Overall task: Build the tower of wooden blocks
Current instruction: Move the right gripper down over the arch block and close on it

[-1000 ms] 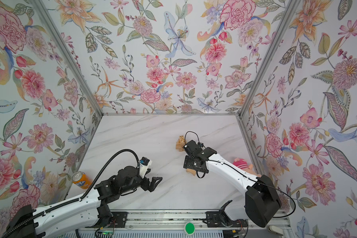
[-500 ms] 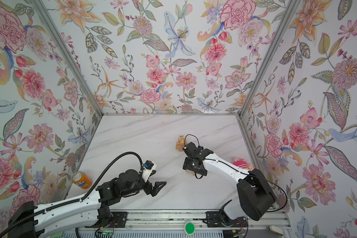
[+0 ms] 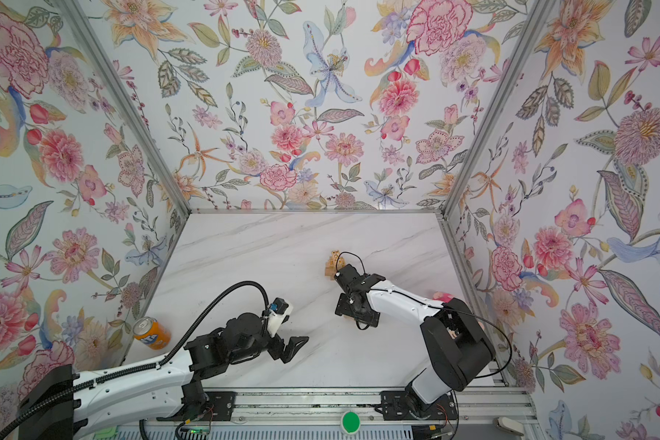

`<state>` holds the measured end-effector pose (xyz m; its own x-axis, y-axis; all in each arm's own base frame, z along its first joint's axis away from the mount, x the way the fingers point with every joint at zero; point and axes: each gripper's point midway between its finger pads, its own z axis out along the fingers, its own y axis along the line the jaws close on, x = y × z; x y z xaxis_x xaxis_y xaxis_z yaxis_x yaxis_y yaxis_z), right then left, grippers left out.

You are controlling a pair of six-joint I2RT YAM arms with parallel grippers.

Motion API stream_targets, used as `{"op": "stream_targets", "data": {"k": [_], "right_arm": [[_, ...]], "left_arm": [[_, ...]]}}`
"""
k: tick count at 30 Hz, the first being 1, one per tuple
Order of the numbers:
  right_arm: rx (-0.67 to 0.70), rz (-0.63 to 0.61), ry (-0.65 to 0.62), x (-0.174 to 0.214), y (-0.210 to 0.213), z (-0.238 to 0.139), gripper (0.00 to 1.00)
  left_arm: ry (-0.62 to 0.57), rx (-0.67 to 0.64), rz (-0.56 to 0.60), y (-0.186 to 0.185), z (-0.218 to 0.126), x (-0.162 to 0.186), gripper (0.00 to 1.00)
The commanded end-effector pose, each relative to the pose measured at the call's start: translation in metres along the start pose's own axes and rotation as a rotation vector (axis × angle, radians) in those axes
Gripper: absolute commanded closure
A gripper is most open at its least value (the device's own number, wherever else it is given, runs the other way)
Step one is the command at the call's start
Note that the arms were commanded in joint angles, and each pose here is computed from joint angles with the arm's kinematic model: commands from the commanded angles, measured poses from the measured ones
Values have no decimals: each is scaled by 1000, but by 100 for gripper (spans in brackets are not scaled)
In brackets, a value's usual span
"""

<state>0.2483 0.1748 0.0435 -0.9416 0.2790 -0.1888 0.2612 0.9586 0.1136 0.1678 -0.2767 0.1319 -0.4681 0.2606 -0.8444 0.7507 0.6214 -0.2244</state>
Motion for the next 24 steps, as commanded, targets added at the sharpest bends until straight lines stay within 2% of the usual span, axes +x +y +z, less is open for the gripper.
{"op": "stream_targets", "data": {"k": [1, 10, 18, 24], "right_arm": [[-5, 24, -2, -3, 7, -1, 11], [6, 31, 4, -5, 11, 3, 16], [27, 36, 12, -5, 10, 10, 25], [40, 34, 18, -4, 8, 14, 27]], "left_arm": [[-31, -1, 28, -2, 0, -7, 1], [-45, 1, 30, -2, -1, -8, 0], [-61, 13, 25, -3, -3, -7, 1], [-69, 22, 25, -5, -4, -9, 1]]}}
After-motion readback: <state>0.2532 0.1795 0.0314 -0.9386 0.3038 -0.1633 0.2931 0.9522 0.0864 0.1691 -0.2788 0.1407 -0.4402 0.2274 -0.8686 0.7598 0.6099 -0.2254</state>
